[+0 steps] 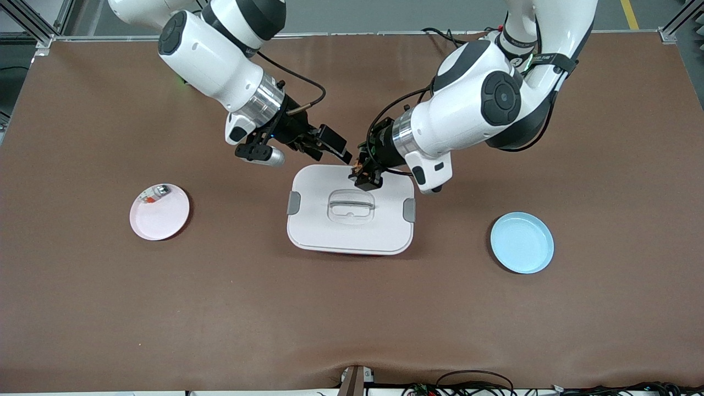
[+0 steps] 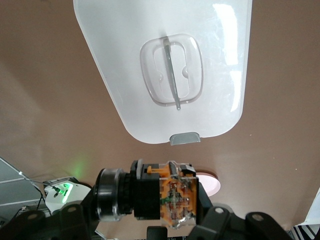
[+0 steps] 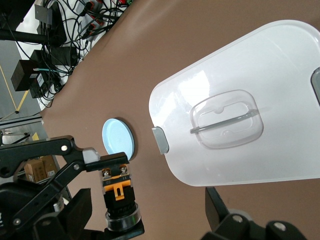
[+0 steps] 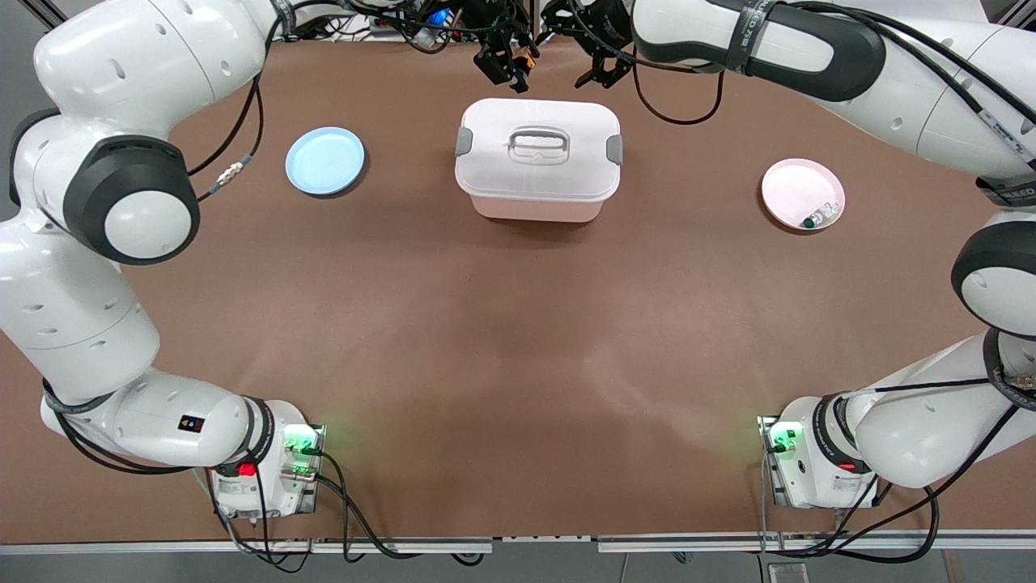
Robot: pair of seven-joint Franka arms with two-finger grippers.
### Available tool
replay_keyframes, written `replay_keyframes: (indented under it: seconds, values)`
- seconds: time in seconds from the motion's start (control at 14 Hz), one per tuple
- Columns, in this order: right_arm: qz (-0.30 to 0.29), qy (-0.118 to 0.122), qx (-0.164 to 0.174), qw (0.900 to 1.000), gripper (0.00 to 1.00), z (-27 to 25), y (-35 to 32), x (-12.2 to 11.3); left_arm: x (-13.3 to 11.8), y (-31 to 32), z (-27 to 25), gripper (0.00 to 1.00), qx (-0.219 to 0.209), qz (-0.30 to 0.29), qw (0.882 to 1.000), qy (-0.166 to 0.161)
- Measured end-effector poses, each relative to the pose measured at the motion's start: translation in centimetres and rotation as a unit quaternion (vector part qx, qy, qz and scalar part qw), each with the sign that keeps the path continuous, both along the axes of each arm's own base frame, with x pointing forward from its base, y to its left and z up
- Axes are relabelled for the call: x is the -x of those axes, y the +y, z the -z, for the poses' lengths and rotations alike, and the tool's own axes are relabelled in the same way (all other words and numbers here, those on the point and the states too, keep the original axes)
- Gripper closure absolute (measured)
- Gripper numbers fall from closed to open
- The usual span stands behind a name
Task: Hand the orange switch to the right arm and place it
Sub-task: 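Carry the switch above the white box toward the right gripper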
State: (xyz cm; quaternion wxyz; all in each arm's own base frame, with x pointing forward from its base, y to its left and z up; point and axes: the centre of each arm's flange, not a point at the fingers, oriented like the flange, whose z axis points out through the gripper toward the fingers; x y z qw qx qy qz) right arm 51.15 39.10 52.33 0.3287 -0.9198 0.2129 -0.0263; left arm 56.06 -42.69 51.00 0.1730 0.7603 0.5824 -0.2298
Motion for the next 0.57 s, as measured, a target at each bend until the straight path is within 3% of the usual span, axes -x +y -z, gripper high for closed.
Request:
replay_keyframes:
  seconds: [0.57]
  values:
    - [-0.035, -0.023, 0.009, 0.999, 0.00, 2.8, 3.1, 1.1, 0.0, -0.7, 0.5, 0.27, 0.001, -0.023, 1.000, 0.013]
